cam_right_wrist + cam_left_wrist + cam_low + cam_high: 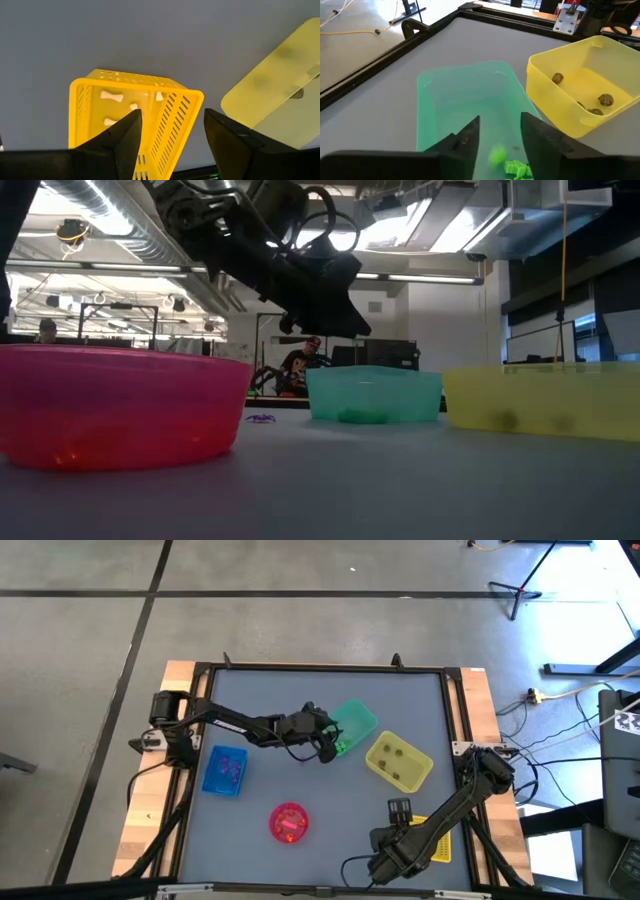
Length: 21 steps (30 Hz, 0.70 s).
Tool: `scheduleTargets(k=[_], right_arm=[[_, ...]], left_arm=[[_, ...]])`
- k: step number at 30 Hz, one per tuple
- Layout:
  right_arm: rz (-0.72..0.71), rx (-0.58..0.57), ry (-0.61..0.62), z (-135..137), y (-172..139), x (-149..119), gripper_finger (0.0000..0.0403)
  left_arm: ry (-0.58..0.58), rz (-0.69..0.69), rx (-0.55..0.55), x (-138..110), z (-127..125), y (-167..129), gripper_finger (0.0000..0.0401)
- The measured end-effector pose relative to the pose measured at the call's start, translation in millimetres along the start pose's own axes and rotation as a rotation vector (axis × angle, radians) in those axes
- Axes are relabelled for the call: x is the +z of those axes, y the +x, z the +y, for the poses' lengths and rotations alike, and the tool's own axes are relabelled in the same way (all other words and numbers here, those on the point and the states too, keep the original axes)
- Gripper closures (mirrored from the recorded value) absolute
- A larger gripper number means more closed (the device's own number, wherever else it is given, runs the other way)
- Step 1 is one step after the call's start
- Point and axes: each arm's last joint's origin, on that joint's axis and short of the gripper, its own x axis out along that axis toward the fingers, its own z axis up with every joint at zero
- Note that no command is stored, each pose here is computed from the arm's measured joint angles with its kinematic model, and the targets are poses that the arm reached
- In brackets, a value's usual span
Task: Sort Halloween decoration
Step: Put the violet spider toy into the blue bin
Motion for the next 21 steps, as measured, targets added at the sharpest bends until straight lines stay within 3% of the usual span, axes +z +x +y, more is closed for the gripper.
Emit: scheduleTargets(k=[10,15,21], right_arm=[[-0.001,0.001,0.000,0,0,0,0.0189],[-0.004,0.003,0.002,0,0,0,0.0189],[-0.013,0.009,0.004,1,0,1,0.0189]], left_arm=[[-0.001,-0.011,-0.004,6,0,-5,0.0190],[0.015,-0.029,-0.007,25,3,-24,0.0182],[0.043,0.057,0.007,39,9,-54,0.0181]])
